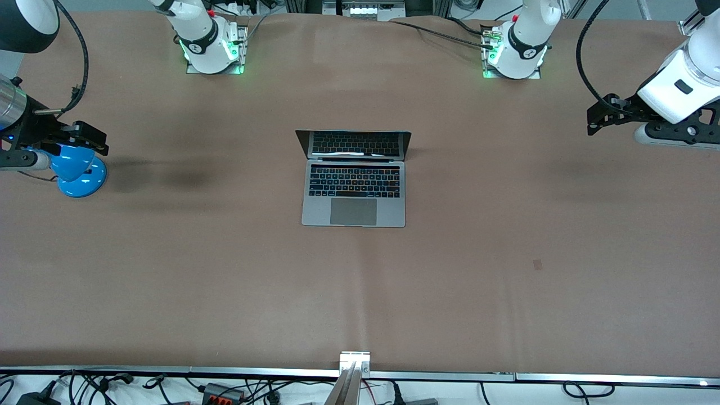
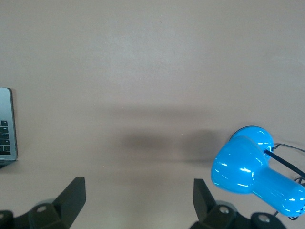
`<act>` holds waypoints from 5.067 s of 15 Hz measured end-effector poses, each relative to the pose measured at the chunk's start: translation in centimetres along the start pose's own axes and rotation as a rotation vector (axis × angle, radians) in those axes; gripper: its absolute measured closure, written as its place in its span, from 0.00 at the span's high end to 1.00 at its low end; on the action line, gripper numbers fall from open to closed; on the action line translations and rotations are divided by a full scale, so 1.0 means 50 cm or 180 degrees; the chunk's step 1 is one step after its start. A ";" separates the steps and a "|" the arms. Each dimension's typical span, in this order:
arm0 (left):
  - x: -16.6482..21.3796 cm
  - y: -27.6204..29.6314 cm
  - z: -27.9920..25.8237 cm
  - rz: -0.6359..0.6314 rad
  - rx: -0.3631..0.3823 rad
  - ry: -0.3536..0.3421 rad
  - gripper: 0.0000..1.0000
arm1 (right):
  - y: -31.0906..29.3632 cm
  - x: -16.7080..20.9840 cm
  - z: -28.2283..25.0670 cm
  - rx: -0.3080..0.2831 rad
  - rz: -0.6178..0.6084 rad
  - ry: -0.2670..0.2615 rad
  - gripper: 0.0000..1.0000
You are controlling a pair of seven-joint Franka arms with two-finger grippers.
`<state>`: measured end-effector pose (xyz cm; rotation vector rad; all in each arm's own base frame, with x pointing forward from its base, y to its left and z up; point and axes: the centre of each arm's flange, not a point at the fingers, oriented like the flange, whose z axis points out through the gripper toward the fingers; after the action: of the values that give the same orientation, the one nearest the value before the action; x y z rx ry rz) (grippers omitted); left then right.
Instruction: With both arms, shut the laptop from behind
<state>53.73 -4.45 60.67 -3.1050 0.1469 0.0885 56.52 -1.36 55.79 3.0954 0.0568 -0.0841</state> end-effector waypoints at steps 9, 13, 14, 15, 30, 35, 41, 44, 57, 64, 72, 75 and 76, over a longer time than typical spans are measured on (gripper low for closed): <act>-0.001 0.001 0.001 0.0004 0.0000 -0.0017 1.00 | -0.003 0.003 -0.022 0.0025 0.0014 0.0072 1.00; -0.015 -0.007 0.034 -0.0018 -0.0009 -0.0393 1.00 | -0.008 -0.002 -0.019 0.0132 0.0032 -0.0002 1.00; -0.009 -0.007 0.047 -0.0017 -0.0013 -0.0439 1.00 | -0.004 -0.004 -0.018 0.0137 0.0043 -0.0018 1.00; -0.003 -0.007 0.059 -0.0014 -0.0016 -0.0478 1.00 | 0.000 -0.005 -0.018 0.0140 0.0055 -0.0027 0.96; 0.024 0.069 0.113 0.0111 -0.0637 -0.0758 0.01 | -0.062 0.004 0.095 0.0792 0.0132 -0.0449 0.01; 0.006 0.244 0.136 0.0138 -0.0772 -0.0922 0.01 | -0.222 -0.014 0.195 0.0931 0.0600 -0.0710 0.01; -0.044 0.427 0.193 0.0131 -0.0927 -0.0905 0.01 | -0.332 -0.107 0.315 0.1036 0.0750 -0.0914 0.01; -0.112 0.507 0.249 0.0136 -0.0973 -0.0869 0.01 | -0.384 -0.175 0.354 0.1014 0.0899 -0.0900 0.01; -0.279 0.668 0.480 0.0151 -0.1067 -0.0235 0.01 | -0.684 -0.364 0.427 0.0940 0.1392 -0.0625 0.01; -0.252 0.674 0.541 0.0063 -0.1229 0.0016 0.01 | -0.760 -0.329 0.490 0.0996 0.1439 -0.0401 0.01; -0.201 0.660 0.606 0.0109 -0.1407 0.0242 0.01 | -0.802 -0.259 0.502 0.1051 0.1018 -0.0301 0.01; -0.177 0.650 0.612 0.0146 -0.1459 0.0311 0.01 | -0.804 -0.228 0.510 0.1067 0.0917 -0.0266 0.01; -0.163 0.643 0.614 0.0165 -0.1478 0.0325 0.01 | -0.798 -0.215 0.510 0.1069 0.0888 -0.0242 0.01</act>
<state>40.86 -34.63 29.60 -3.5711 0.2413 -0.0425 42.91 36.93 29.21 3.3880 -0.4346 -0.2219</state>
